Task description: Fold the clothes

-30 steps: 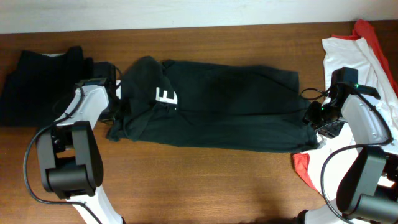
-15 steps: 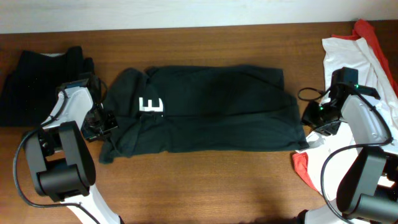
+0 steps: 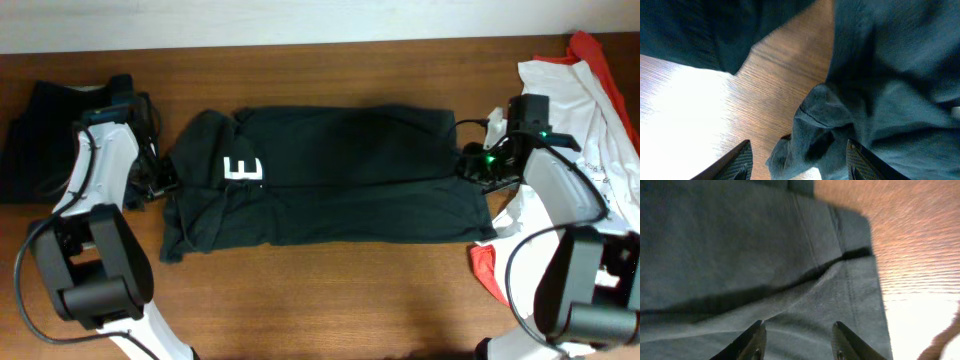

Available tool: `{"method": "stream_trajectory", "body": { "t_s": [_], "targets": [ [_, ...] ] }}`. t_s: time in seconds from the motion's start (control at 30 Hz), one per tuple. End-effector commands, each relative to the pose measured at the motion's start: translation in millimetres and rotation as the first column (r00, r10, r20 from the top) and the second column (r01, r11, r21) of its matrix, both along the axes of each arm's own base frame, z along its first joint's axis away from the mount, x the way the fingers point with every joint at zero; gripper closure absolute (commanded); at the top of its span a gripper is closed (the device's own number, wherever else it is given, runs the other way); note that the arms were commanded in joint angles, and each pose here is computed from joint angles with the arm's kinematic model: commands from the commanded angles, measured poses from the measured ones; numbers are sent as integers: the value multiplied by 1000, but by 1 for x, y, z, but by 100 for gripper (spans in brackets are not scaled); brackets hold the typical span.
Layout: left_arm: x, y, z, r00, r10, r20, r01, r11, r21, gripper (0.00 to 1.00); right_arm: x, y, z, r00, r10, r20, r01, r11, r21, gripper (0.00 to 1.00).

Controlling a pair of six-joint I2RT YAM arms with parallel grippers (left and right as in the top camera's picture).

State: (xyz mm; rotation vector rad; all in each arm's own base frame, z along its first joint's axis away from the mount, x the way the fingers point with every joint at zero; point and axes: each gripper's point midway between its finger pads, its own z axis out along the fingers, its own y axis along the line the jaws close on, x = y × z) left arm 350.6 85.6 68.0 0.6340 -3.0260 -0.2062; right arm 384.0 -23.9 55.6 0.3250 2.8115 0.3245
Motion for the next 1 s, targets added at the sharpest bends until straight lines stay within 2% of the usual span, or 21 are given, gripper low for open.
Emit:
{"method": "stream_trajectory", "body": {
  "t_s": [0.0,0.1,0.17,0.3,0.37,0.53,0.67,0.8,0.87,0.97],
  "targets": [
    [8,-2,26,997,-13,76,13,1000,3,38,-8,10,-29,996,36,-81,-34,999,23,54],
    [8,-6,26,997,-12,80,14,1000,-20,36,-19,12,-51,986,37,-162,-31,999,38,54],
    [8,-7,26,997,-12,81,14,1000,-24,36,-38,12,-62,967,34,-253,-25,999,38,56],
    [9,-7,26,997,-13,82,15,1000,-25,35,-82,-9,-64,896,-76,-438,38,995,-95,58],
    [10,-8,26,996,-13,87,15,999,-28,35,-107,-19,-60,836,-152,-527,68,982,-177,58],
    [22,-24,26,987,-84,135,96,991,-90,35,-117,-19,-57,813,-159,-560,68,981,-180,59],
    [45,-45,33,952,-212,223,238,966,-97,35,-110,-17,-51,827,-177,-533,97,980,-175,59],
    [90,-79,49,843,-370,390,420,907,-46,25,-77,-14,-9,906,-163,-391,118,984,-136,59],
    [111,-96,56,785,-413,462,467,884,-3,20,-59,-12,18,940,-160,-301,131,985,-114,55],
    [134,-110,61,723,-440,533,495,868,45,20,-49,-14,41,960,-162,-227,139,984,-114,48]
  ]
}}
